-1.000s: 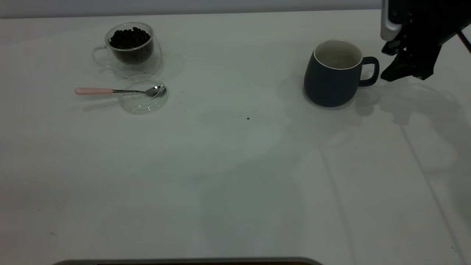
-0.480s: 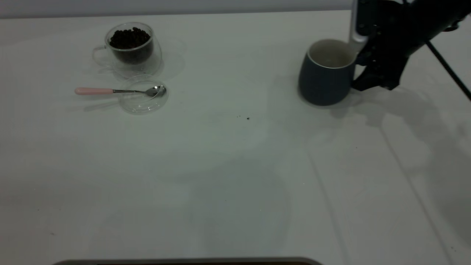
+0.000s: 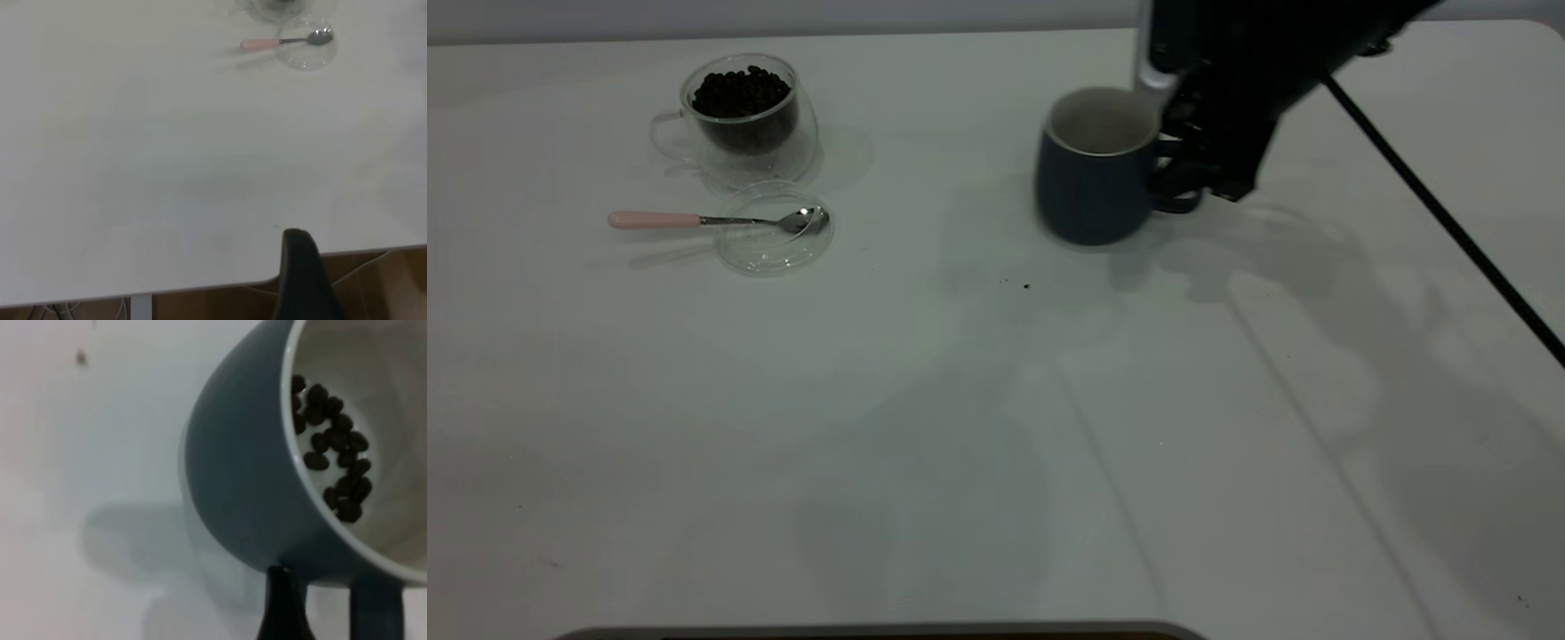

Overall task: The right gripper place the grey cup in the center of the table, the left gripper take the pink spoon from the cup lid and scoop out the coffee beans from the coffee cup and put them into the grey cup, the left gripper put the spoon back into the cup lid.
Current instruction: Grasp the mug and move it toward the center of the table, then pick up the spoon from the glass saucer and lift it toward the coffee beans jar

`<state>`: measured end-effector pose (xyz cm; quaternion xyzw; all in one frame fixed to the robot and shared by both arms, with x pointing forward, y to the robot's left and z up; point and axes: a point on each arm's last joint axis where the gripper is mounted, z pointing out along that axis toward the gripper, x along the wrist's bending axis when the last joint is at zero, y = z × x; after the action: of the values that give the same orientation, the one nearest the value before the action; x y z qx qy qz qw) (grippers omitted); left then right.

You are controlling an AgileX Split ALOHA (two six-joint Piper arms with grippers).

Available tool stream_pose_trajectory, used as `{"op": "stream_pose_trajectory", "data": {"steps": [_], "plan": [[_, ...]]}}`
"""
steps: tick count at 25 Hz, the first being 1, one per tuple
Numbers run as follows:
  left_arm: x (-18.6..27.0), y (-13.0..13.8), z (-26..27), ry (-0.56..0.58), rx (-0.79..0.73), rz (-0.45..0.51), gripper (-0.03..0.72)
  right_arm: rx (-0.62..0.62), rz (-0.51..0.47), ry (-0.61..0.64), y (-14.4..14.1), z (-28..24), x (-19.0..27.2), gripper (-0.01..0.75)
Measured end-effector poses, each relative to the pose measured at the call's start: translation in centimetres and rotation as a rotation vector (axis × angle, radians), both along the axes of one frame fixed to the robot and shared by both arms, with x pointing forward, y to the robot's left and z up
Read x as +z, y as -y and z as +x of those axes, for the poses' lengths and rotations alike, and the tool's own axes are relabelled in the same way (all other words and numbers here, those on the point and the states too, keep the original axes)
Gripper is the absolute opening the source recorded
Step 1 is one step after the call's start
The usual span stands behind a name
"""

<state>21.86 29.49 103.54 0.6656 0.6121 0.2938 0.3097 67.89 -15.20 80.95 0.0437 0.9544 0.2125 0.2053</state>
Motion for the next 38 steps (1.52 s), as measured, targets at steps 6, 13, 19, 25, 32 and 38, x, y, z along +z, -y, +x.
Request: {"op": "stream_pose_trajectory", "data": {"steps": [6,13,19,25,32,38], "plan": [[0.0,0.0,0.0,0.000,0.001,-0.001,0.507,0.056,0.018,0.008,-2.9,-0.5,0.2,0.518],[0.0,0.0,0.0,0.000,0.001,-0.001,0.507,0.062,0.028,-0.006,-3.6,-0.8,-0.1,0.509],[0.0,0.0,0.0,0.000,0.001,-0.001,0.507,-0.083,0.098,-0.017,-1.5,-0.2,2.8,0.509],[0.0,0.0,0.0,0.000,0.001,-0.001,0.507,-0.242,0.226,-0.101,0.1,-2.6,7.9,0.509],[0.0,0.0,0.0,0.000,0.001,-0.001,0.507,-0.601,0.509,-0.475,0.9,-10.4,16.4,0.509],[0.0,0.0,0.0,0.000,0.001,-0.001,0.507,-0.880,0.205,-0.692,4.8,-19.1,20.1,0.507]]}}
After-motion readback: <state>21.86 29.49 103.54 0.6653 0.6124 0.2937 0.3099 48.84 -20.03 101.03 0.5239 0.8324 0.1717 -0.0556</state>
